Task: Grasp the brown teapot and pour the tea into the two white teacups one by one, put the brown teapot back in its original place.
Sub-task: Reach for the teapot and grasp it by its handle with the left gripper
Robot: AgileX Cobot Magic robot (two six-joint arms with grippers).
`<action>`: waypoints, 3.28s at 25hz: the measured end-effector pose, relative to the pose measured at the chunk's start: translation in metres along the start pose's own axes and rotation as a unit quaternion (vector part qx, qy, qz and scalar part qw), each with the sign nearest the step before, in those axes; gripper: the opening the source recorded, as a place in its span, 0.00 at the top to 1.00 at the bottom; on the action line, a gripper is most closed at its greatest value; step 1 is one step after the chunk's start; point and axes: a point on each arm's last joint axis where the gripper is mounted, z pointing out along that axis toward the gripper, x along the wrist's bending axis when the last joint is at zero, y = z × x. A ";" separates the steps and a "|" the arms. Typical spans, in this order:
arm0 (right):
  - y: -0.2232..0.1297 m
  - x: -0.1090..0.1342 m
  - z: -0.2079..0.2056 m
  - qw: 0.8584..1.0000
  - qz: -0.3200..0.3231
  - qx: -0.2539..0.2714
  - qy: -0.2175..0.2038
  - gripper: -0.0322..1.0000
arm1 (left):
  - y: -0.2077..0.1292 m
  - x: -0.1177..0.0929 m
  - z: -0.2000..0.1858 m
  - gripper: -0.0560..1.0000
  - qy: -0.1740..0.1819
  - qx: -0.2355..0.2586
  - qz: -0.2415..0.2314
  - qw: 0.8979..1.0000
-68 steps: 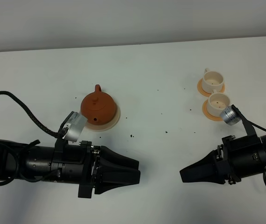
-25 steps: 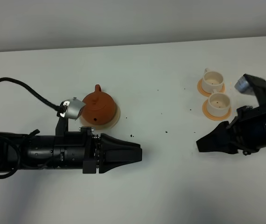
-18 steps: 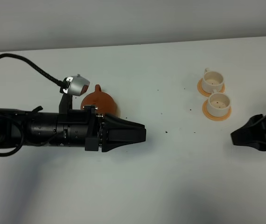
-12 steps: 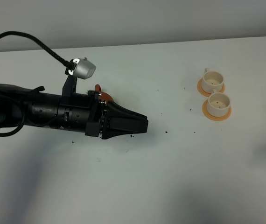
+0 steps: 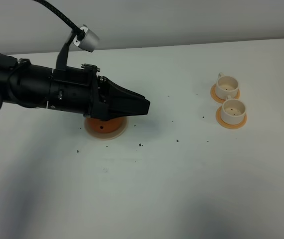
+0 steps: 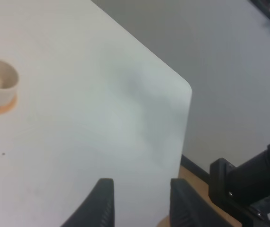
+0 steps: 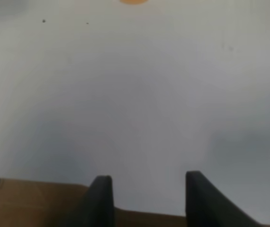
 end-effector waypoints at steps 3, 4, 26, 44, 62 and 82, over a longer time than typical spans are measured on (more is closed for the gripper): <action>-0.017 -0.004 0.000 1.000 -0.008 -0.008 -0.015 0.61 | 0.005 -0.010 -0.009 0.66 0.023 -0.004 0.007 1.000; -0.021 -0.005 0.002 1.000 -0.011 -0.009 -0.020 0.61 | 0.006 -0.013 -0.012 0.66 0.030 -0.006 0.009 0.999; -0.037 -0.006 -0.007 0.994 -0.018 -0.110 -0.023 0.61 | 0.004 -0.008 -0.032 0.66 0.185 0.028 0.004 0.982; -0.049 -0.001 -0.018 0.983 0.026 -0.175 -0.050 0.61 | 0.000 0.012 -0.043 0.66 0.299 0.075 0.071 0.949; -0.049 -0.001 -0.018 0.983 0.026 -0.175 -0.050 0.61 | 0.075 0.107 -0.019 0.59 0.359 0.197 0.054 0.911; -0.049 -0.001 -0.018 0.983 0.027 -0.175 -0.050 0.61 | 0.036 0.209 0.061 0.56 0.347 0.239 0.033 0.906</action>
